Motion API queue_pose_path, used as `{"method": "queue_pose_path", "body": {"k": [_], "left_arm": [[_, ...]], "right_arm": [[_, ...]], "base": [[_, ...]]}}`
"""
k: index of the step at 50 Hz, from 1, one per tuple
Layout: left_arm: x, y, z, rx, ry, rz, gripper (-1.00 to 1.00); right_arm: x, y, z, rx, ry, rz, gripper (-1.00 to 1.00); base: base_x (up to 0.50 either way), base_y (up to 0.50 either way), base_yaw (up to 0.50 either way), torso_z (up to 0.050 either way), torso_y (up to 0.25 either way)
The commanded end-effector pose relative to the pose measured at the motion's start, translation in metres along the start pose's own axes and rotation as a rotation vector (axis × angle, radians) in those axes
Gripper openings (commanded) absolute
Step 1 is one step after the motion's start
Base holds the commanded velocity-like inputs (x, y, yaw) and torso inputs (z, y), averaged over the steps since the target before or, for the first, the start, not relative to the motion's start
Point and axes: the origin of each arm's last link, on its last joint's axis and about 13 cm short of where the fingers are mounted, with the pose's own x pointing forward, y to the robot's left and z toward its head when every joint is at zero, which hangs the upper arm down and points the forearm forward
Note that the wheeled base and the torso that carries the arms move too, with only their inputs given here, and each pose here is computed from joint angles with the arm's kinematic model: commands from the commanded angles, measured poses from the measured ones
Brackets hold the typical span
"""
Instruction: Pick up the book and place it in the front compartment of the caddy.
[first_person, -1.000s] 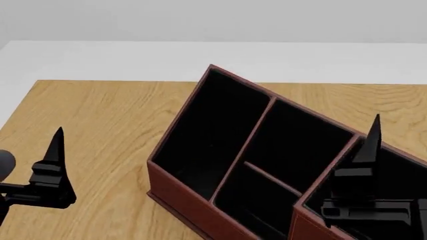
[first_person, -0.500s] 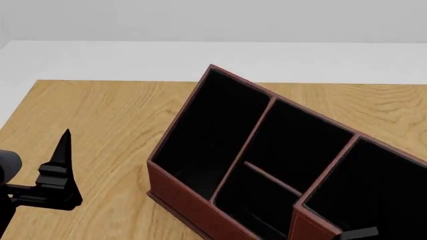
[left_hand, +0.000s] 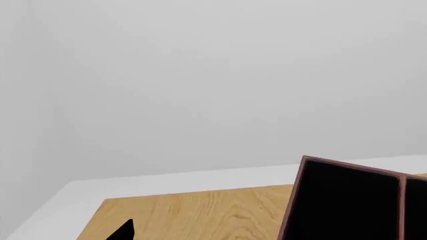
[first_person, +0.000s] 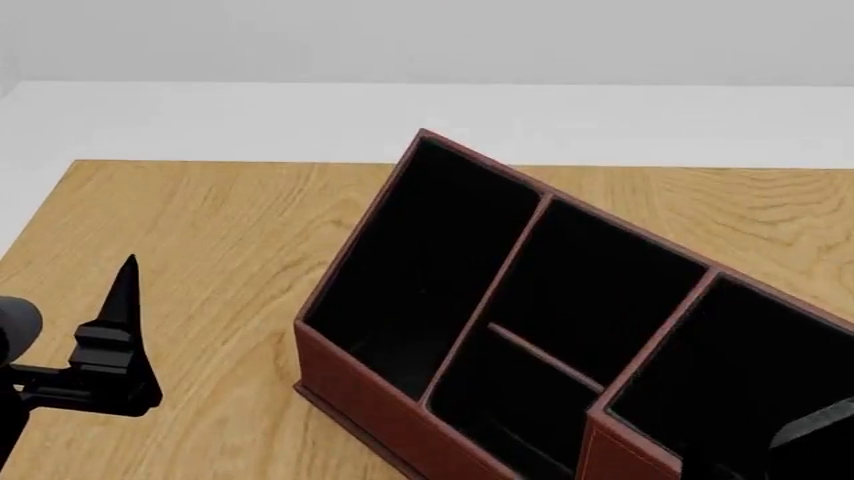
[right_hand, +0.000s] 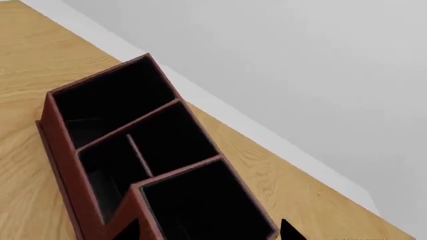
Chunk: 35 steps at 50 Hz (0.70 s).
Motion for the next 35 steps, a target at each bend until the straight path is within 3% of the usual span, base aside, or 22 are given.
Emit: {"method": "queue_pose_path", "body": {"k": [1,18,35], "left_arm": [[0.000,0.001,-0.001,0.004,0.002,0.004,1.00],[0.004,-0.003,0.001,0.000,-0.002,-0.017,1.00],[0.006,-0.007,0.007,0.014,-0.019,-0.031,1.00]], "right_arm": [[-0.008,0.000,0.003,-0.050,0.076,0.080,1.00],[-0.025,0.004,-0.004,-0.072,0.191,0.187,1.00],[-0.023,0.007,-0.018,-0.089,0.302,0.200,1.00]], "base": [[0.00,0.00,0.00,0.000,0.000],[0.00,0.00,0.00,0.000,0.000],[0.00,0.00,0.00,0.000,0.000]]}}
